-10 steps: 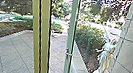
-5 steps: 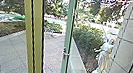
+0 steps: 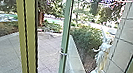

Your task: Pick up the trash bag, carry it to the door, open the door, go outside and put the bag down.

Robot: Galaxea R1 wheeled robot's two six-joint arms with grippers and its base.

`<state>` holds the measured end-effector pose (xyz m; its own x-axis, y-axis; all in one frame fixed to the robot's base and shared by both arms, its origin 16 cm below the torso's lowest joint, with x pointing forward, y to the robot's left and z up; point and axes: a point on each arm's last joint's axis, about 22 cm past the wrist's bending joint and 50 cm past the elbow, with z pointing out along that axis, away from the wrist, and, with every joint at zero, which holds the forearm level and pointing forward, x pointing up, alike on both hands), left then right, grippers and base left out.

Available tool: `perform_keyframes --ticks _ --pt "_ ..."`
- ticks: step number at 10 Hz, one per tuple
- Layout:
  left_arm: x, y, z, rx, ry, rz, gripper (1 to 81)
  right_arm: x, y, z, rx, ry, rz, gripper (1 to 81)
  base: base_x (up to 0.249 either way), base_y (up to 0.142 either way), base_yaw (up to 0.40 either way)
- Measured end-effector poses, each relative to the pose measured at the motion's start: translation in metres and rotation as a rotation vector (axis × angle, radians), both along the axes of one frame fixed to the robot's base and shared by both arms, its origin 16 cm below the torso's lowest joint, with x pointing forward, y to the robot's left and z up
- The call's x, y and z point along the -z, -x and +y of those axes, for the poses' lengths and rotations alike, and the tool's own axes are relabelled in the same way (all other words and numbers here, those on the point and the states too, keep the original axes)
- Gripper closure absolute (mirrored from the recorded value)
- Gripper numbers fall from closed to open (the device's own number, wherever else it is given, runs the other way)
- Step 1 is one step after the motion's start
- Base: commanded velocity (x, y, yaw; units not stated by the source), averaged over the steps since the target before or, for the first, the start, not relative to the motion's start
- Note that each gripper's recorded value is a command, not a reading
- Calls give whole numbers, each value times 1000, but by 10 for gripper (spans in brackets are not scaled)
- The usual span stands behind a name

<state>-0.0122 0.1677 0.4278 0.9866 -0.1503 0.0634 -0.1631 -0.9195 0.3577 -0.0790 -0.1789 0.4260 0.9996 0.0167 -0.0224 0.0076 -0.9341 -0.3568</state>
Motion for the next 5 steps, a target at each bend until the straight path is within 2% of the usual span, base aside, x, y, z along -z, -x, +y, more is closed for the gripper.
perform_keyframes --ticks 5 --pt "0 0 2 3 -2 -2 811 0 4 3 0 -2 4 10 0 -103 0"
